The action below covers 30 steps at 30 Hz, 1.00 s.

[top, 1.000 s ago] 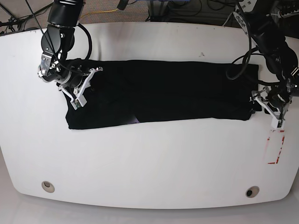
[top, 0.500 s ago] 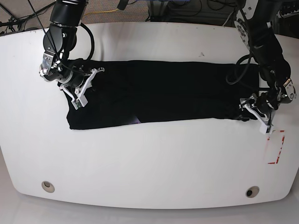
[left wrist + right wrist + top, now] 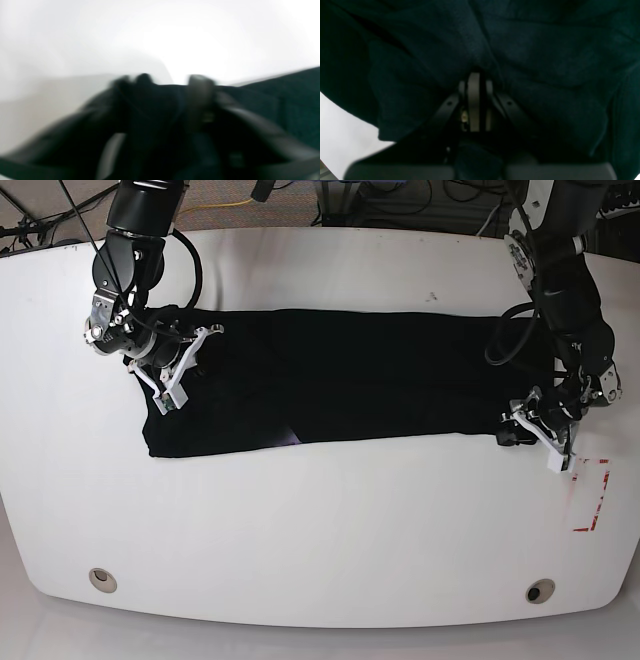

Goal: Fold the T-shirt properly
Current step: 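Reach the left gripper to the shirt's other end and grasp it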

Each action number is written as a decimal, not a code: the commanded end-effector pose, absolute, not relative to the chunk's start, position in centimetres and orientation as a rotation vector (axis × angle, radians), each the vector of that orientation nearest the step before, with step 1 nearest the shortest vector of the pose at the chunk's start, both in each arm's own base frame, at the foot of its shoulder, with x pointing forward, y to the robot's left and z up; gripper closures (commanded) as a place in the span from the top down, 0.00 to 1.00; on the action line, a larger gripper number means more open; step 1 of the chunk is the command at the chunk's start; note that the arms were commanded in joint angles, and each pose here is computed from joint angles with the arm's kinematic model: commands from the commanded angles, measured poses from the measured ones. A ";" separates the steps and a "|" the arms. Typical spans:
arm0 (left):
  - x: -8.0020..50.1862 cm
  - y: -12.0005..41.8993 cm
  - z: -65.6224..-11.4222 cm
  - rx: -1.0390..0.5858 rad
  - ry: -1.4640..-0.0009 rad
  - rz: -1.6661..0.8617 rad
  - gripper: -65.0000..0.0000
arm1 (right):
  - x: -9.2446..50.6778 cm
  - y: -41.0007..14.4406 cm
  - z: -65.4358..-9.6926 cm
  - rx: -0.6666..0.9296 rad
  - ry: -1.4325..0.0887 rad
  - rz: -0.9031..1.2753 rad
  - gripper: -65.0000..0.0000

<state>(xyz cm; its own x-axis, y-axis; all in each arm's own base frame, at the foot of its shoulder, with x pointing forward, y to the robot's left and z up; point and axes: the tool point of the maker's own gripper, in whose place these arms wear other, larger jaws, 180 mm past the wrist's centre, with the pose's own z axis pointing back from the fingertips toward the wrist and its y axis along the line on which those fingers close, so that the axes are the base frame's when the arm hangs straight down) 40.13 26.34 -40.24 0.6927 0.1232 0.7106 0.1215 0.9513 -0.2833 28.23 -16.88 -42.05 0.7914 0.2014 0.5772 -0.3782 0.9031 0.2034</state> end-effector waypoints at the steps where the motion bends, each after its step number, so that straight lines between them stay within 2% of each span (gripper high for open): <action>1: 41.9 27.5 -38.0 -0.294 -0.895 0.005 0.12 | 27.3 -17.7 -42.9 0.280 -0.517 0.326 0.03; 3: 41.9 27.6 -38.0 -0.283 -0.897 -0.003 0.00 | 27.3 -17.7 -42.9 0.280 -0.517 0.326 0.03; 4: 42.2 27.6 -37.7 -0.278 -0.902 -0.009 0.00 | 27.3 -17.7 -42.9 0.280 -0.517 0.326 0.03; 18: 46.1 31.6 -30.7 -0.186 -1.027 -0.036 0.00 | 27.3 -17.7 -42.8 0.280 -0.518 0.326 0.03; 30: 48.2 31.7 -27.1 -0.185 -1.103 -0.047 0.00 | 27.4 -17.7 -42.8 0.280 -0.520 0.326 0.03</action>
